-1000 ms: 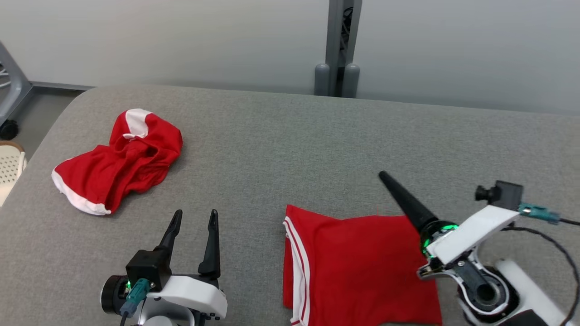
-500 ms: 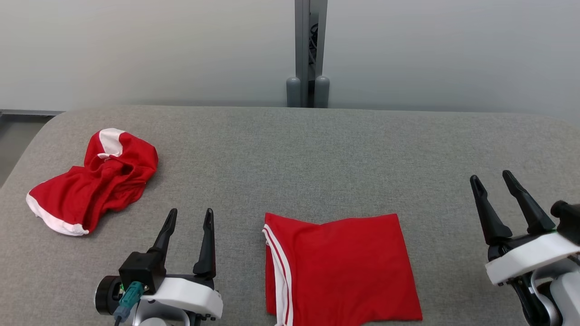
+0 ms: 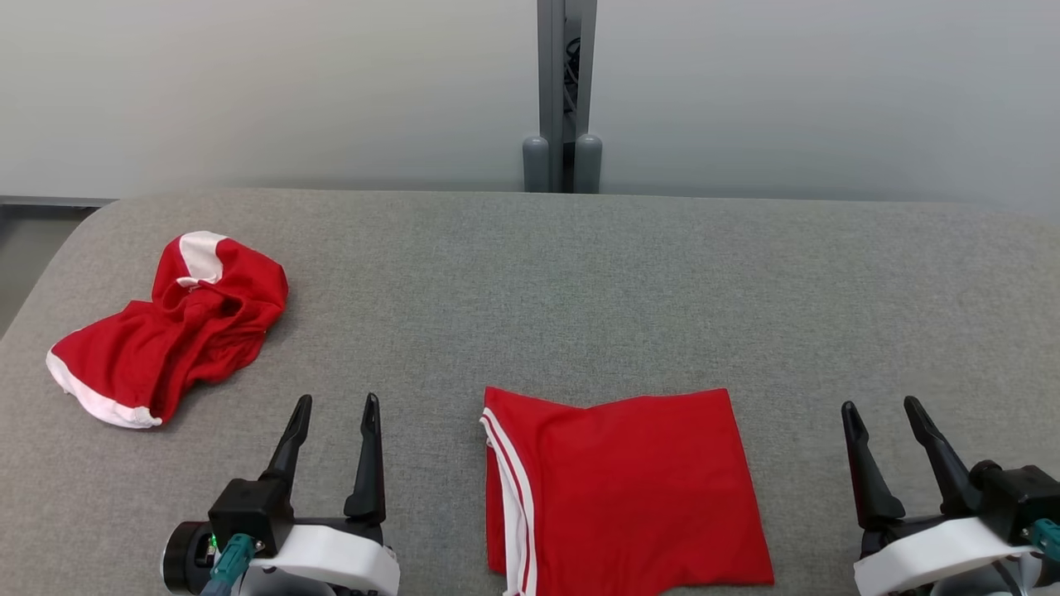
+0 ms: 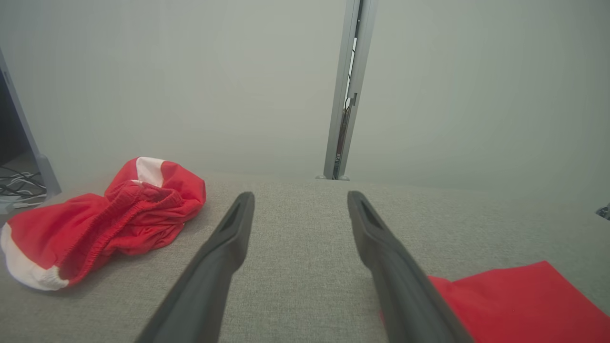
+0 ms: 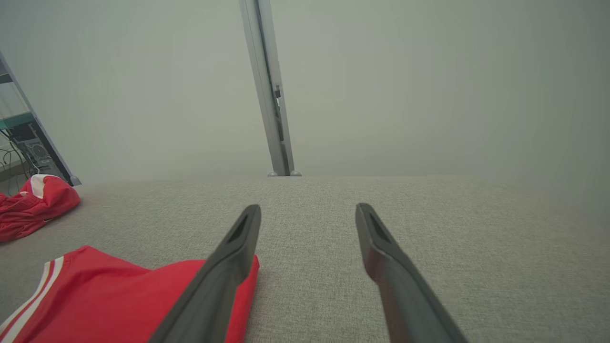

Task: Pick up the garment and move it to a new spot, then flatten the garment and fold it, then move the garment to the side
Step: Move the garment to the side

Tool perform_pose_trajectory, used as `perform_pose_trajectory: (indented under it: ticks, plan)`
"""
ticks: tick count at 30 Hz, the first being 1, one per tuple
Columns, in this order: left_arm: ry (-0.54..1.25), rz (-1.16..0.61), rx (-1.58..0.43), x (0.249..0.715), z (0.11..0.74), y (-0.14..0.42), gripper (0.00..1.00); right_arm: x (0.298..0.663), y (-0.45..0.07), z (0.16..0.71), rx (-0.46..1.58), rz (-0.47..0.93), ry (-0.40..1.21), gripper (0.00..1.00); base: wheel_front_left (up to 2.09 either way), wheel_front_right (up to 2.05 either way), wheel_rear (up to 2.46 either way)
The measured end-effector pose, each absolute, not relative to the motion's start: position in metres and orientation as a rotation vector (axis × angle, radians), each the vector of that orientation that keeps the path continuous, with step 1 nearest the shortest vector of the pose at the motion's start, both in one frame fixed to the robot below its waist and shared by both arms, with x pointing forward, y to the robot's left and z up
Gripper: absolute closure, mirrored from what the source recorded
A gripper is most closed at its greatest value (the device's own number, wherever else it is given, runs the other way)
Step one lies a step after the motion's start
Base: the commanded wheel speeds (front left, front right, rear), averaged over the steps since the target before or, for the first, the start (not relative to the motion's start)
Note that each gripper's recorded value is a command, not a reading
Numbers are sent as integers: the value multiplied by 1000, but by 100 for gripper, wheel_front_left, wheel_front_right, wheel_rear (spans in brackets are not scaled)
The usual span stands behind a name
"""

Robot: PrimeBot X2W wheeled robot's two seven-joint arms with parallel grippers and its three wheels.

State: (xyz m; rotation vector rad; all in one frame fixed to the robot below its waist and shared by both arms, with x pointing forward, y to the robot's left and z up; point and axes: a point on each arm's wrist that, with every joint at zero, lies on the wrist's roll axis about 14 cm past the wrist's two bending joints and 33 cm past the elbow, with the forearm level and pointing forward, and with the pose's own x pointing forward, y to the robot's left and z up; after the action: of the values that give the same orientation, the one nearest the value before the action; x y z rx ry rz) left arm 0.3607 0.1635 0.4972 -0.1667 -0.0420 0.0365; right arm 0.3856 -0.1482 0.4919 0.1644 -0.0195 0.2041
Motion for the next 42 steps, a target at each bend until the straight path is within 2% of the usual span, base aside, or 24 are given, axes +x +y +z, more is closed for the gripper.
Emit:
perform_pose_trajectory:
  ticks: [7, 23, 32, 33, 34, 35, 42]
  plan:
    - [-36, 36, -160, 360, 495, 164, 0, 384, -137, 477, 215, 222, 32, 0, 0, 0, 0]
    - [24, 58, -152, 362, 476, 170, 0, 379, -76, 390, 401, 380, 447, 0, 0, 0, 0]
    - [27, 77, -146, 362, 475, 177, 0, 379, -48, 382, 418, 448, 500, 0, 0, 0, 0]
    - [28, 79, -145, 362, 475, 177, 0, 380, -46, 381, 414, 456, 503, 8, 0, 0, 0]
    - [28, 79, -144, 362, 475, 177, 0, 380, -45, 382, 407, 463, 503, 73, 0, 0, 0]
    - [28, 79, -144, 362, 475, 177, 0, 381, -45, 382, 399, 468, 499, 100, 0, 0, 0]
    - [37, 63, -144, 364, 472, 172, 0, 387, -55, 380, 275, 502, 482, 100, 0, 0, 0]
